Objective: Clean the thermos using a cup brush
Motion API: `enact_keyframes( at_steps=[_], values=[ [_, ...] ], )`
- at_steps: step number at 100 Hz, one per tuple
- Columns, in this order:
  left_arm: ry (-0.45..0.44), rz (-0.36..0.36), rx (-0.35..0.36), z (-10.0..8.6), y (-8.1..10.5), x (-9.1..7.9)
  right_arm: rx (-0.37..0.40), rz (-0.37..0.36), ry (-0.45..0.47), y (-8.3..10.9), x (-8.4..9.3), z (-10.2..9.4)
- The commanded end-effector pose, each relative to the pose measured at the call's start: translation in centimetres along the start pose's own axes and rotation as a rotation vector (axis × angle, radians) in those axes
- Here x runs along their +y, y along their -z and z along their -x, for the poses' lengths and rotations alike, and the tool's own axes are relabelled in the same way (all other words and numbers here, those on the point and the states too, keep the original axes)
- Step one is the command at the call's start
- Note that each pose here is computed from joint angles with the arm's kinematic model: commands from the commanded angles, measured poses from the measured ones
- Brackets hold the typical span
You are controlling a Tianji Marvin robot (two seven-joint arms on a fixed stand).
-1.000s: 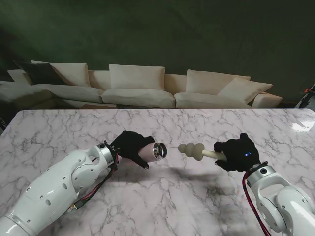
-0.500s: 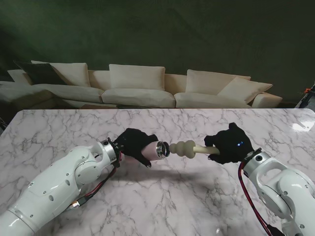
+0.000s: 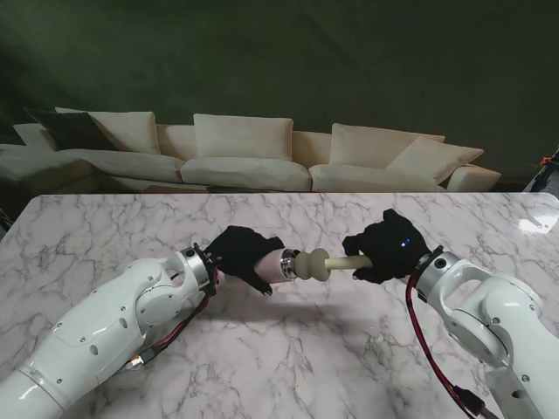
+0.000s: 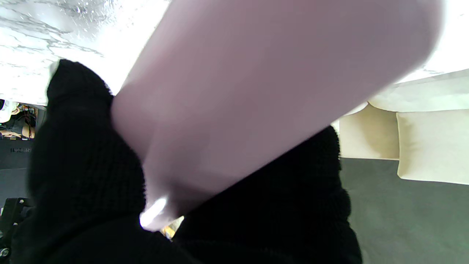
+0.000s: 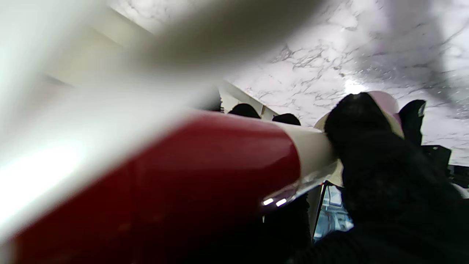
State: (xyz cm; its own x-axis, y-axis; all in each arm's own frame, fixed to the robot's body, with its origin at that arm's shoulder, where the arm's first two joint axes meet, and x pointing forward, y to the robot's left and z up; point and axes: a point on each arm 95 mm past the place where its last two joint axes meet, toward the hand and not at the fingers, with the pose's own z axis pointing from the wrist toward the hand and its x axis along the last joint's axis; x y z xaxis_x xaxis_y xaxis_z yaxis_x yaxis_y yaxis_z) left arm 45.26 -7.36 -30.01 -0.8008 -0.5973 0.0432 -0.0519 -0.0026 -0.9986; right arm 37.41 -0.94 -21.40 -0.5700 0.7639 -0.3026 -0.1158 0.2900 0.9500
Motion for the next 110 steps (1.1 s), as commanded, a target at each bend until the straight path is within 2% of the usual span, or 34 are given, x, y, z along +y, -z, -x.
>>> enact_keyframes(
  at_steps=[1,12,31,61,110],
  values=[
    [-0.005,-0.008,0.014,-0.2,-0.2,-0.5,0.015,-0.010,0.013,-0.1,0.3,0.0],
    [-0.013,-0.015,0.027,-0.4,0.0,-0.6,0.032,-0.035,0.030,-0.3,0.6,0.1],
    [-0.019,-0.013,0.046,-0.8,0.0,-0.7,0.045,-0.023,0.042,-1.0,1.0,-0.1],
    [-0.014,0.001,0.050,-1.1,-0.2,-0.4,0.077,-0.056,0.060,-2.2,1.4,-0.5],
    [-0.006,-0.015,0.060,-1.6,-0.5,-0.6,0.076,-0.080,-0.010,-3.4,0.8,-1.7]
  ],
)
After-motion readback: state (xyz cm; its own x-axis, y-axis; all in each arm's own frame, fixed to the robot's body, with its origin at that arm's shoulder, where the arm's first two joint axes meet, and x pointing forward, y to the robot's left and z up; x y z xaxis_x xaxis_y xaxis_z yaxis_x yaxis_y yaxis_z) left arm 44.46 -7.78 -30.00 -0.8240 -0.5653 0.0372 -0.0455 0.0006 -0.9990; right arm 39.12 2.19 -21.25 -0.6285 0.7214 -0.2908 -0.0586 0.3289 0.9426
